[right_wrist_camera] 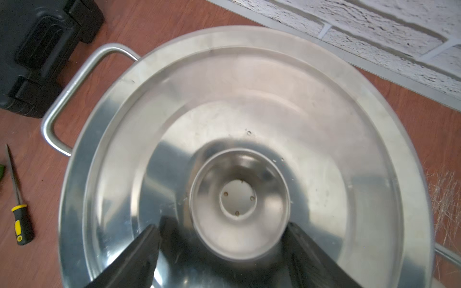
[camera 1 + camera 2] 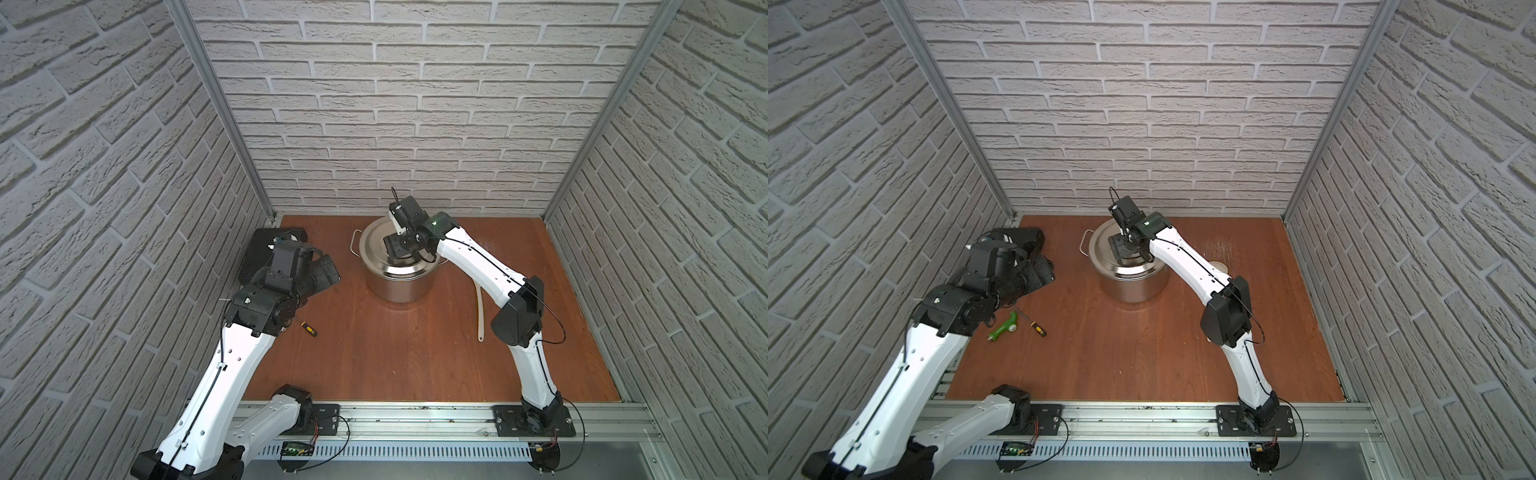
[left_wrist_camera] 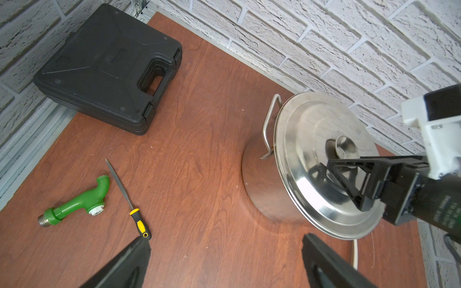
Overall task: Stir the soup with a spoon
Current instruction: Pick up the lid from the pan.
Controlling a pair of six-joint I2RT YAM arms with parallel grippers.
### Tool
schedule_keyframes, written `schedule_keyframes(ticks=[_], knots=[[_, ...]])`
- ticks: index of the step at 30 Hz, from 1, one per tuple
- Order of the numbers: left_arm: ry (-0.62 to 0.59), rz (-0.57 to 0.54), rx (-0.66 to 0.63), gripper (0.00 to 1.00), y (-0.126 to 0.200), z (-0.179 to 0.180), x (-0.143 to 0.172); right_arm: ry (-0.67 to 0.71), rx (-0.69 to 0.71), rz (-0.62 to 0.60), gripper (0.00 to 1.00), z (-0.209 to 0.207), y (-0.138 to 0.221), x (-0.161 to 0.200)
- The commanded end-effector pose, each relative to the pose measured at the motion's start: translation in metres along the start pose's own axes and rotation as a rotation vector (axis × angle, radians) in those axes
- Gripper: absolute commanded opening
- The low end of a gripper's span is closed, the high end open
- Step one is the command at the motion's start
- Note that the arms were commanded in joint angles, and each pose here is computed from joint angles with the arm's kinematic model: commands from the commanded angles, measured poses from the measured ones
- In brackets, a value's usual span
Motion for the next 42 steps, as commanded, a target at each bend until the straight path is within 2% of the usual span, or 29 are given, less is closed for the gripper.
schedule_keyframes(ticks=[1, 7, 14, 24, 27, 36, 42], knots=[[0.0, -0.024, 0.02, 0.98, -0.004, -0.007, -0.004, -0.013, 0.032, -0.047, 0.77, -0.003, -0.002, -0.01], [-0.006, -0.012, 0.017, 0.98, -0.01, -0.008, -0.003, -0.016, 0.047, -0.053, 0.7, -0.004, -0.009, -0.013], [-0.016, -0.008, 0.015, 0.98, -0.014, -0.011, -0.003, -0.022, 0.046, -0.041, 0.56, -0.003, -0.018, -0.012], [-0.015, -0.003, 0.008, 0.98, -0.016, -0.008, 0.0, -0.02, 0.01, -0.093, 0.12, -0.001, -0.006, -0.021], [-0.012, -0.003, 0.009, 0.98, -0.016, -0.007, 0.001, -0.023, 0.012, -0.13, 0.03, -0.003, 0.006, -0.028], [-0.011, -0.001, 0.007, 0.98, -0.017, -0.005, 0.003, -0.043, 0.017, -0.258, 0.03, -0.012, 0.047, -0.047], [-0.008, -0.001, 0.006, 0.98, -0.018, -0.002, 0.005, -0.042, 0.022, -0.293, 0.03, -0.016, 0.064, -0.052]])
Point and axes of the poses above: each gripper's point midway between its finger pads, its own y axis back along the fingers, its own z axis along the line the jaws close on, x = y × z, the point moved 7 cm from there along y, back along the fingers, and after that the axes turned 12 degrees about y, right-handed, at the moved point
